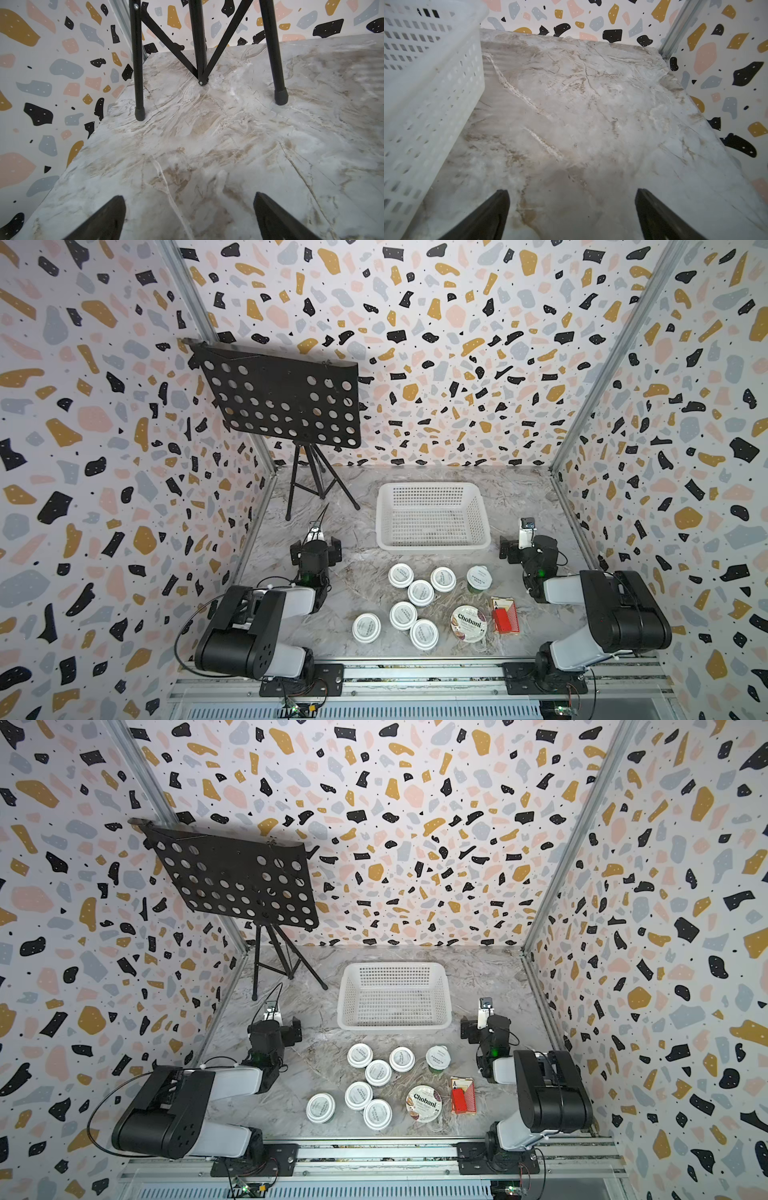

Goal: Put the yogurt in the basket
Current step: Pick up the yogurt from the center of the board.

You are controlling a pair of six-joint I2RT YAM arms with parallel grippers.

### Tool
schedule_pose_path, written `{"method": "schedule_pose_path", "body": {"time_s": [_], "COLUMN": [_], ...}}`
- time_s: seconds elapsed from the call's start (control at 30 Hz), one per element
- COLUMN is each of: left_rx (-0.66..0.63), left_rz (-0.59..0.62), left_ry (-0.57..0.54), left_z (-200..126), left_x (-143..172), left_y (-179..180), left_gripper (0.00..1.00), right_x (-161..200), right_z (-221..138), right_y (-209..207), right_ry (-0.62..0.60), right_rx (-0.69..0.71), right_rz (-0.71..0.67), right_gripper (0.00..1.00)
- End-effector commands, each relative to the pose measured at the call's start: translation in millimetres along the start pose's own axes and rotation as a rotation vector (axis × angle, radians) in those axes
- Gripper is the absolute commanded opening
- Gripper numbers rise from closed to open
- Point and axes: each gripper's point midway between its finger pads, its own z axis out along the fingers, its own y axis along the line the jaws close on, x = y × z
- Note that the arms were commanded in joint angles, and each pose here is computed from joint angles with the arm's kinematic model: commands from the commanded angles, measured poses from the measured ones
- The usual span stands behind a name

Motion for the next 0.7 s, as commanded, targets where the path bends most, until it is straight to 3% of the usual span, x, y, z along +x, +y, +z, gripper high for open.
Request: {"method": "schedule_pose_path", "body": {"time_s": [0.0,0.67], "left_rx": [-0.004,0.005], "left_rz": [-0.016,-0.022], "left_ry": [-0.049,-0.041], "left_z": [-1.4,-0.5], "left_x": [-14.4,-13.2], "left_y": [2.7,2.7], "left_gripper": [1.0,1.0], "right_x": [-9.6,-9.5], "right_z": [-1.7,-1.2], "right_y": [-0.7,-0.5], "right_ry": [-0.026,-0.024], "right_rx": [0.0,-0.002], "right_rz": [0.002,0.005], "right_gripper": [1.0,1.0]}}
